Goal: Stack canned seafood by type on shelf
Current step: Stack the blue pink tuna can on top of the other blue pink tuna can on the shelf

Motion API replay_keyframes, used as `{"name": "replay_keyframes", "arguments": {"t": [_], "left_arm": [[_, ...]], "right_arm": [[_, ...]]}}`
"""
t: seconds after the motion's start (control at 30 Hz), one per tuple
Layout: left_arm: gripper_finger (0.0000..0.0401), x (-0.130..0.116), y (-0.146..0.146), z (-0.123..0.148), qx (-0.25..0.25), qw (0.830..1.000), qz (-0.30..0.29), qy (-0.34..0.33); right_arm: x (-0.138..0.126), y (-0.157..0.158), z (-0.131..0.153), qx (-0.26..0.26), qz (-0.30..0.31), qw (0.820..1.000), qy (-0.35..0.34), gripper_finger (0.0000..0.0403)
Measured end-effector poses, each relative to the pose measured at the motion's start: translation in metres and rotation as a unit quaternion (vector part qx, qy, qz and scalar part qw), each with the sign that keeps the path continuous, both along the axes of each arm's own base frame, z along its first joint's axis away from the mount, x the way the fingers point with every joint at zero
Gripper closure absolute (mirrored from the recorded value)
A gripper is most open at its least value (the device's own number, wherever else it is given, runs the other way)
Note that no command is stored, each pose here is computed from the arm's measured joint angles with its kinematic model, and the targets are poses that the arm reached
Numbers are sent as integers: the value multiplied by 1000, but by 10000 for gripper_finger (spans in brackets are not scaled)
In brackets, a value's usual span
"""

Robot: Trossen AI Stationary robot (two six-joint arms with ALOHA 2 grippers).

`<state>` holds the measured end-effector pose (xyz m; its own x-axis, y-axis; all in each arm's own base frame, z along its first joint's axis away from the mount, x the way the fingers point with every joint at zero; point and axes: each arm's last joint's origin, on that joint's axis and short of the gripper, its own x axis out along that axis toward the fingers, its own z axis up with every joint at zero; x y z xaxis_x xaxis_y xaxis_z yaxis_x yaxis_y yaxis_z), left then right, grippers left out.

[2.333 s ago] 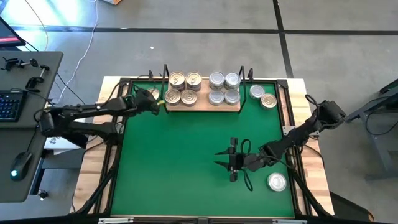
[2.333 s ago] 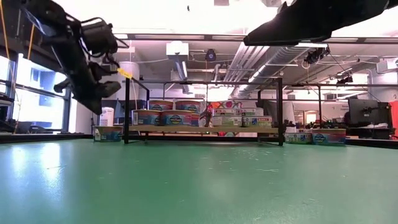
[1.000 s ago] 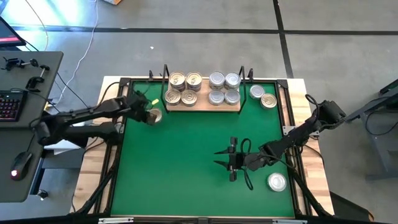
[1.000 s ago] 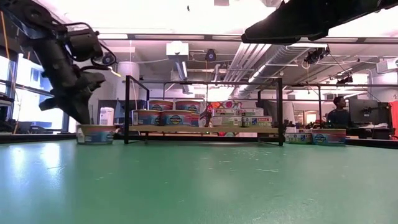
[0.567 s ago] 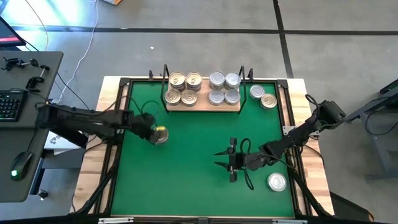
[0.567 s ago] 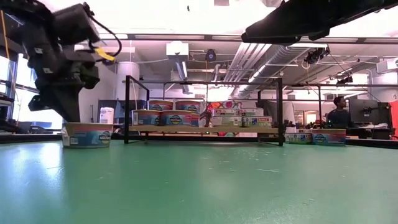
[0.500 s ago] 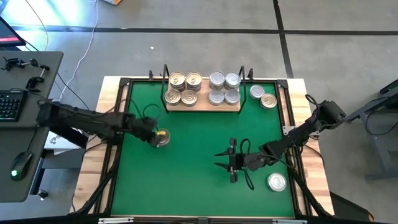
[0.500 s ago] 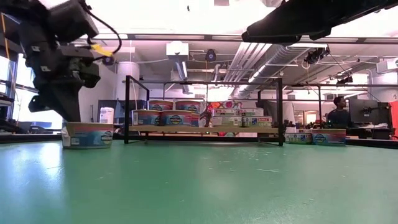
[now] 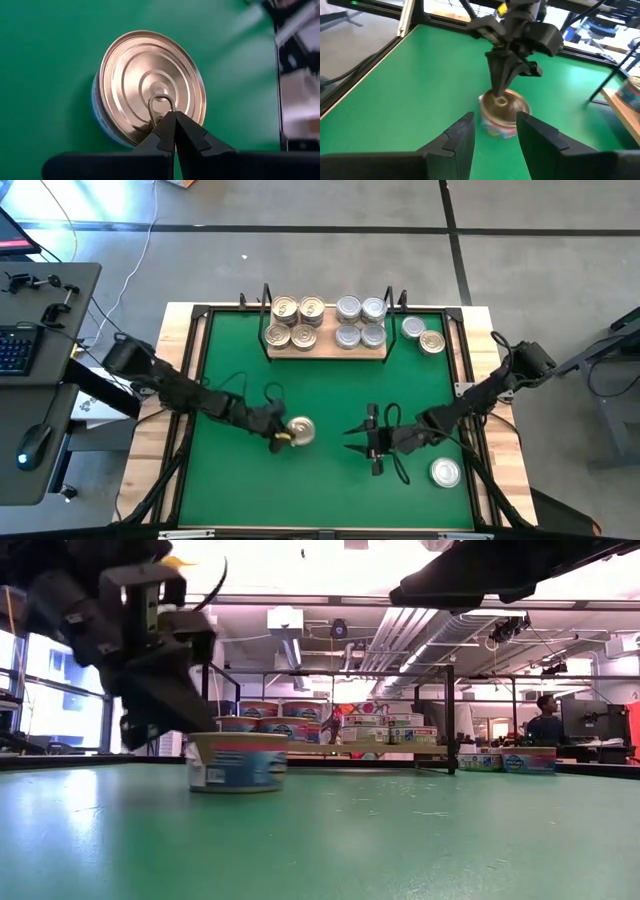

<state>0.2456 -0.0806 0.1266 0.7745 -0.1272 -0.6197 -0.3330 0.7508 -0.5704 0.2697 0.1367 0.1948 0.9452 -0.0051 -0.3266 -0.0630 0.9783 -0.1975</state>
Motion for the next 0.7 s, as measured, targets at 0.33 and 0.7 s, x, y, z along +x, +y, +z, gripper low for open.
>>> {"name": "replay_keyframes", "arguments": {"t": [0.33,0.7], "left_arm": [[401,37,-16,54,158,985,-14,62],[401,47,-8,25,216,970,-22,108]], "right_arm": [[14,-10,-27,15,25,998,53,194],[22,-9,-46,24,16,998,59,144]]}}
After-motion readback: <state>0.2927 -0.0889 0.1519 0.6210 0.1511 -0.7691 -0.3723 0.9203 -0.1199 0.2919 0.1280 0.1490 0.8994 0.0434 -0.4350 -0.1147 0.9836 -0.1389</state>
